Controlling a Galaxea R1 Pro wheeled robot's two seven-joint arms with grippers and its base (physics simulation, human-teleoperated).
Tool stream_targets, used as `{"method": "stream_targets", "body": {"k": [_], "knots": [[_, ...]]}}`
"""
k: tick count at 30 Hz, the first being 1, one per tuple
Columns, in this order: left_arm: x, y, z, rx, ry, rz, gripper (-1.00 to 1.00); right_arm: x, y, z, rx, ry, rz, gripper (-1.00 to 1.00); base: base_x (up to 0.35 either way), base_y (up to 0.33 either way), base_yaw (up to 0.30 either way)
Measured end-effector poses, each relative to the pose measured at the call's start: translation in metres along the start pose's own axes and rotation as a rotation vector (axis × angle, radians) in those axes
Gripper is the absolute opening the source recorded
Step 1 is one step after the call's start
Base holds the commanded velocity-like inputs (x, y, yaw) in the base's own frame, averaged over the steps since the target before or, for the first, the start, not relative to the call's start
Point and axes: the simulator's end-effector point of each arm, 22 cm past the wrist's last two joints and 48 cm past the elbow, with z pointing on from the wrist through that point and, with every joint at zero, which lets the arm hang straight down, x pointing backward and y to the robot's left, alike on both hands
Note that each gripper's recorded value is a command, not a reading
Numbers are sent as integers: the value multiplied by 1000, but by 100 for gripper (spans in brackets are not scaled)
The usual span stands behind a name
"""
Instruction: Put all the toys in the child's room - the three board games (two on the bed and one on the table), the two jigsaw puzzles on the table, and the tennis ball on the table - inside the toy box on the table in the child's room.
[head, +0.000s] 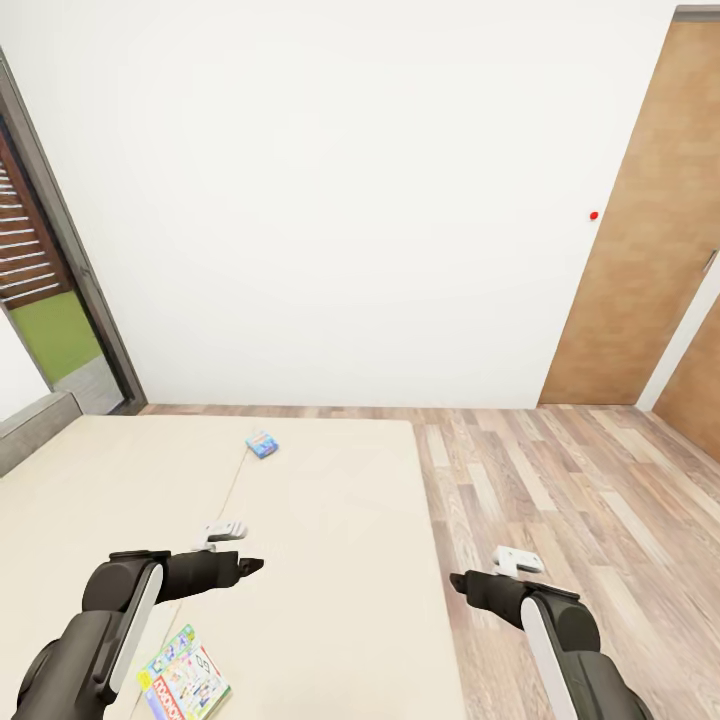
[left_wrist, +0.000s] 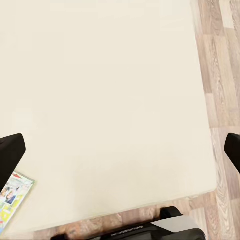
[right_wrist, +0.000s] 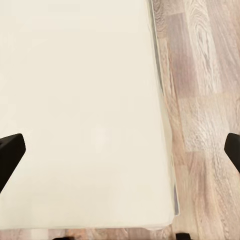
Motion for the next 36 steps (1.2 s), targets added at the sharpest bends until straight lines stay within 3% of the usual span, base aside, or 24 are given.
{"method": "stream_targets", "body": {"k": [36], "knots": [[0,1,0,-3,0,-1,100,1,3,0,-4,3,2,100,0,142,0]]}}
